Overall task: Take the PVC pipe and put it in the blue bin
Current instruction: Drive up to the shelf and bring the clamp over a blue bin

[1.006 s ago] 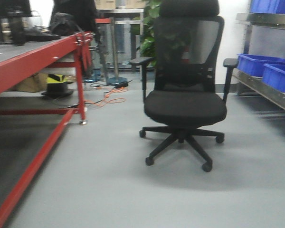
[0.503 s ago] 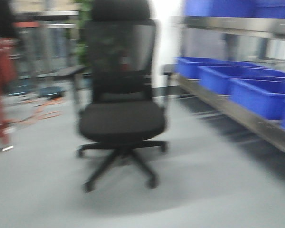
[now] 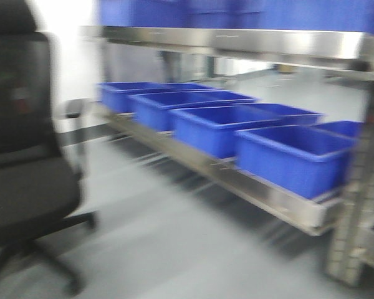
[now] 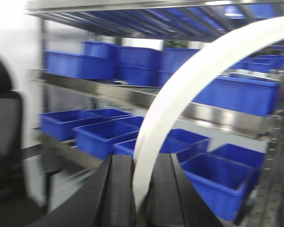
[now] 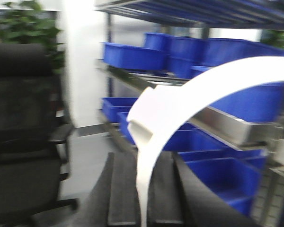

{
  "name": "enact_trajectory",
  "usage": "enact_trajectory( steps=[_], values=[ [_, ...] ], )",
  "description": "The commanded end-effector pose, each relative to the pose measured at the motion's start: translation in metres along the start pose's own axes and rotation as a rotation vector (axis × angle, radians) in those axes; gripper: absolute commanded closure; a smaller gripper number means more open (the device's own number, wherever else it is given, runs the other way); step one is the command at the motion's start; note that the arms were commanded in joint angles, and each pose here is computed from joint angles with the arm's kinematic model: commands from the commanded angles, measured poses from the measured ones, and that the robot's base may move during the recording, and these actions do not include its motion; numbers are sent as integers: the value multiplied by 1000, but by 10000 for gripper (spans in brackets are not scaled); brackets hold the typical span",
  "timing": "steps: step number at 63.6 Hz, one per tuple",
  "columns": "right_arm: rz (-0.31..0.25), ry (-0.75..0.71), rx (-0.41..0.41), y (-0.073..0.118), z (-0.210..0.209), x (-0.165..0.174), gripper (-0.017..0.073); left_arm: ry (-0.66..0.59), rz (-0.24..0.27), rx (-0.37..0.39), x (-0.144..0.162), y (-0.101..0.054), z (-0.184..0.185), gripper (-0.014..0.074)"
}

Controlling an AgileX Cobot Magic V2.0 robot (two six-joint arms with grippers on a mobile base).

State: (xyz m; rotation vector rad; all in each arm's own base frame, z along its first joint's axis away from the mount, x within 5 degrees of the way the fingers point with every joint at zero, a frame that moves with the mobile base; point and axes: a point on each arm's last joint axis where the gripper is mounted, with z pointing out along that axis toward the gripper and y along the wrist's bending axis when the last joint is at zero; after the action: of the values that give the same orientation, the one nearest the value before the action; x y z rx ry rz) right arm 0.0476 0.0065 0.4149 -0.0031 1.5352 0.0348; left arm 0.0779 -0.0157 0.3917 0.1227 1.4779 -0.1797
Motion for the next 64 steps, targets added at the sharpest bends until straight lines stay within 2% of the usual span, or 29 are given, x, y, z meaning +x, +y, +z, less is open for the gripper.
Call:
enact_trajectory(
  steps=[1,64],
  values=[
    [-6,-27,6,-1,0,-3,722,-32,-2,3,-4,0,-2,704],
    [-6,-26,5,-1,0,-3,722,-32,-2,3,-4,0,-2,704]
  ],
)
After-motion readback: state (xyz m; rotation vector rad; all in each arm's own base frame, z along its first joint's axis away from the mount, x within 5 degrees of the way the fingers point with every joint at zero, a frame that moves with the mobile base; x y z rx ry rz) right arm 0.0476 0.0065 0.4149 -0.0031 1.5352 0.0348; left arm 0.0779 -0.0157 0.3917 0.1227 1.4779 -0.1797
